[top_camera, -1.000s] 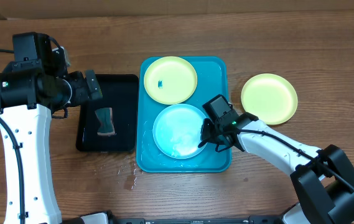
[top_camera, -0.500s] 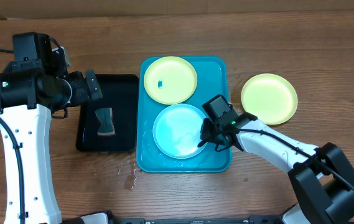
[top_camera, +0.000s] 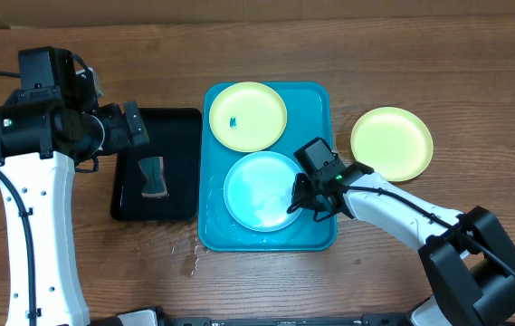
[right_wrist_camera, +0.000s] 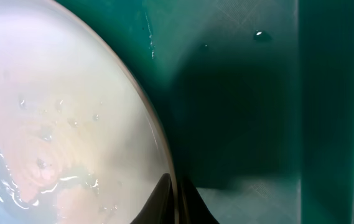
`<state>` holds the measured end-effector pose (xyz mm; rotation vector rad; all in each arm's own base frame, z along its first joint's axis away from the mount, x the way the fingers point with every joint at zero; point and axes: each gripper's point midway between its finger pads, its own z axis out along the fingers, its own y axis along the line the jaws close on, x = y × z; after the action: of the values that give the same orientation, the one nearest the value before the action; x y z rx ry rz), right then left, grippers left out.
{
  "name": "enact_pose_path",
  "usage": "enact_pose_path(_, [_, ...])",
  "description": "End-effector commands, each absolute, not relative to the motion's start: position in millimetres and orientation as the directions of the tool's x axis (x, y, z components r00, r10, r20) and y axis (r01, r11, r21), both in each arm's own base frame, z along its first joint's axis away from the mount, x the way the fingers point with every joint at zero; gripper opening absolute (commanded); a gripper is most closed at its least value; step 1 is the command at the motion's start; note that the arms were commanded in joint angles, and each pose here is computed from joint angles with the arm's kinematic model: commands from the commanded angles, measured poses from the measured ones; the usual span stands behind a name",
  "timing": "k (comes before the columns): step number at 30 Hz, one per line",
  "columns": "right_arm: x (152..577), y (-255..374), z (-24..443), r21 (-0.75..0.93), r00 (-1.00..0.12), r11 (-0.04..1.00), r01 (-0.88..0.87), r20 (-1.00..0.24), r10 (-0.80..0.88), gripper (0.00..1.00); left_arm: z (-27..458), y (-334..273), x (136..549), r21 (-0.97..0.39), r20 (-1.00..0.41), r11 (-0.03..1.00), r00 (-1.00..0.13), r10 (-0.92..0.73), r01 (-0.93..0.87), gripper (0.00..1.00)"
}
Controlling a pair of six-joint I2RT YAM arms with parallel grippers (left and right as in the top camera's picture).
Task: Clean dirty plates on tray and stack at the side
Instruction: 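Tighten the right gripper on the pale blue plate rim and lift it, then tilt the pale blue plate over the black tray to drain it, right gripper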
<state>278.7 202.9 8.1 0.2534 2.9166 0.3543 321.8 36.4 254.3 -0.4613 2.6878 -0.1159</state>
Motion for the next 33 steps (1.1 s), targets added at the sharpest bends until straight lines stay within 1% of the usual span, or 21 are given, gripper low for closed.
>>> enact_pose_path(1, [283.2, 205.7, 14.3, 0.250, -0.966, 0.958, 0.144, -0.172, 0.190, 0.04, 257.0, 37.6, 323.8, -0.147, -0.389, 0.941, -0.857, -0.339, -0.305, 1.00])
enact_pose_path(4, [283.5, 205.8, 25.7, 0.245, -0.968, 0.959, 0.142, -0.169, 0.186, 0.04, 257.0, 37.6, 323.8, -0.147, -0.389, 0.941, -0.857, -0.339, -0.305, 1.00])
enact_pose_path(12, [286.9, 211.3, 81.3, 0.294, -0.961, 0.947, 0.127, -0.200, 0.191, 0.04, 257.0, 37.6, 323.8, -0.147, -0.389, 0.941, -0.857, -0.339, -0.305, 1.00])
enact_pose_path(18, [289.5, 214.3, 112.9, 0.309, -0.959, 0.943, 0.122, -0.209, 0.192, 0.04, 257.0, 37.6, 323.8, -0.147, -0.389, 0.941, -0.857, -0.339, -0.305, 1.00])
enact_pose_path(23, [295.3, 228.3, 138.8, 0.370, -0.959, 0.923, 0.100, -0.212, 0.189, 0.04, 257.0, 37.6, 323.8, -0.147, -0.389, 0.941, -0.857, -0.339, -0.305, 1.00])
enact_pose_path(29, [307.8, 239.4, 157.0, 0.432, -0.942, 0.894, 0.120, -0.235, 0.240, 0.04, 257.0, 37.6, 323.8, -0.147, -0.389, 0.941, -0.857, -0.339, -0.305, 1.00])
enact_pose_path(33, [314.1, 253.0, 164.8, 0.474, -0.934, 0.877, 0.084, -0.270, 0.235, 0.04, 257.0, 37.6, 323.8, -0.147, -0.389, 0.941, -0.857, -0.339, -0.305, 1.00])
